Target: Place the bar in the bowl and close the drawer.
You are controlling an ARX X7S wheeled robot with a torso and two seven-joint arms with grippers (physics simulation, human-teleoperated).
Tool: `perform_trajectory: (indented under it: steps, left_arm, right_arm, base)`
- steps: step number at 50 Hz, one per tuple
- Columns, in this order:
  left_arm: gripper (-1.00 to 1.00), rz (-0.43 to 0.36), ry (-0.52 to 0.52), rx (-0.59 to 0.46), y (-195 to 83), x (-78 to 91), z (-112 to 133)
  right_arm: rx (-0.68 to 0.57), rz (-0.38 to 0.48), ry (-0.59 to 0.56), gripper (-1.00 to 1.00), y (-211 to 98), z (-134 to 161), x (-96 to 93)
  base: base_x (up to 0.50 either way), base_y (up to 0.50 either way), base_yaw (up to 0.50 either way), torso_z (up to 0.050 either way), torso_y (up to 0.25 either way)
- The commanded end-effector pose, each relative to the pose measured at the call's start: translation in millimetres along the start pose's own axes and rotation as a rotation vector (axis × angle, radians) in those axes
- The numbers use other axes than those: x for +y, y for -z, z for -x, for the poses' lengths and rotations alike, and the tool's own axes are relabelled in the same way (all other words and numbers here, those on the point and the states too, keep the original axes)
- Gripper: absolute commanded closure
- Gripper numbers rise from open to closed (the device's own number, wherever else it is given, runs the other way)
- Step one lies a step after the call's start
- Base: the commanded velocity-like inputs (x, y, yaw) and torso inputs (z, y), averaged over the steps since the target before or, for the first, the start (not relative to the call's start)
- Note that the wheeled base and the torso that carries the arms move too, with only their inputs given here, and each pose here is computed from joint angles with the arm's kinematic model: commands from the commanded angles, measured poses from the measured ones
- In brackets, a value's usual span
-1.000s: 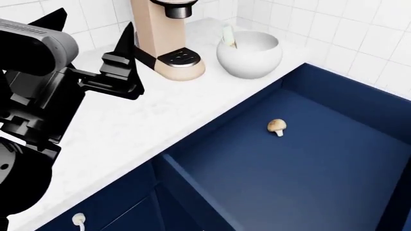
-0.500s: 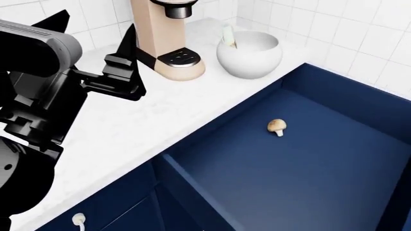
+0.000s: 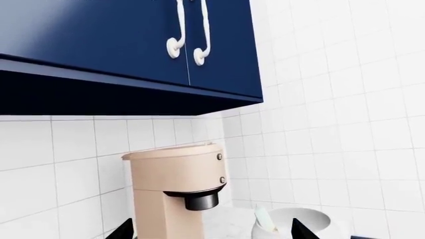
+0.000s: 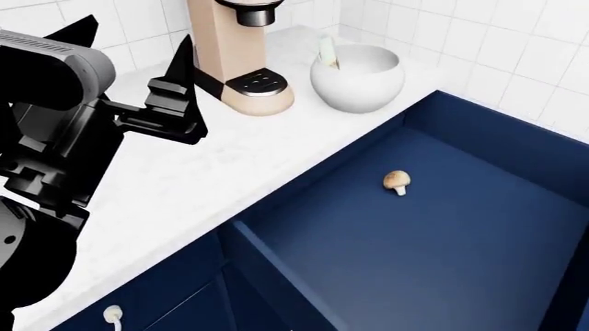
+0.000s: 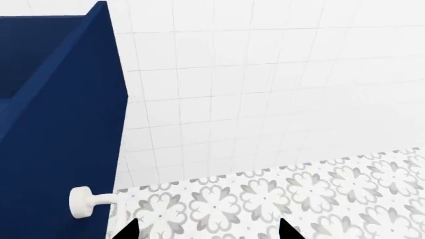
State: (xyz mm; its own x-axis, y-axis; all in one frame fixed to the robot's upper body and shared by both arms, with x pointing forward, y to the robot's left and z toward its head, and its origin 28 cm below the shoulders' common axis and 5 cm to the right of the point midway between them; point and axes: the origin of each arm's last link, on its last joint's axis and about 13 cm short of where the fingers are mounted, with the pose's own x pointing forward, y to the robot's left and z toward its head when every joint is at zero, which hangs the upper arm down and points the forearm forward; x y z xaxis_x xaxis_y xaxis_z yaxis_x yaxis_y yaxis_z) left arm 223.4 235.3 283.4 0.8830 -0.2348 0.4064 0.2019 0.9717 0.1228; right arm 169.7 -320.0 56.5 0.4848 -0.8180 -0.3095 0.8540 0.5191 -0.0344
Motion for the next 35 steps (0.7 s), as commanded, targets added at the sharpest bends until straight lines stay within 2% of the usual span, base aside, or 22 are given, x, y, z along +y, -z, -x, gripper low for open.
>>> perform_trajectory:
  steps: [1, 21, 35]
  left_arm:
    - [-1.0, 0.001, -0.001, -0.001, -1.1, -0.1, -0.5]
    - [-1.0, 0.006, -0.011, 0.005, 3.6, 3.1, -0.4]
    - [-1.0, 0.009, -0.015, 0.004, 6.1, 3.6, 1.2]
  right_arm:
    - [0.02, 0.019, -0.073, -1.0, 9.6, -5.4, 37.5]
    - [0.041, 0.046, -0.194, -1.0, 19.9, -6.5, 94.2]
    - [0.041, 0.081, -0.278, -1.0, 23.6, -1.1, 124.2]
  base:
    - [0.0, 0.0, 0.0, 0.0, 0.0]
    - [0.0, 0.0, 0.0, 0.0, 0.0]
    - [0.0, 0.0, 0.0, 0.0, 0.0]
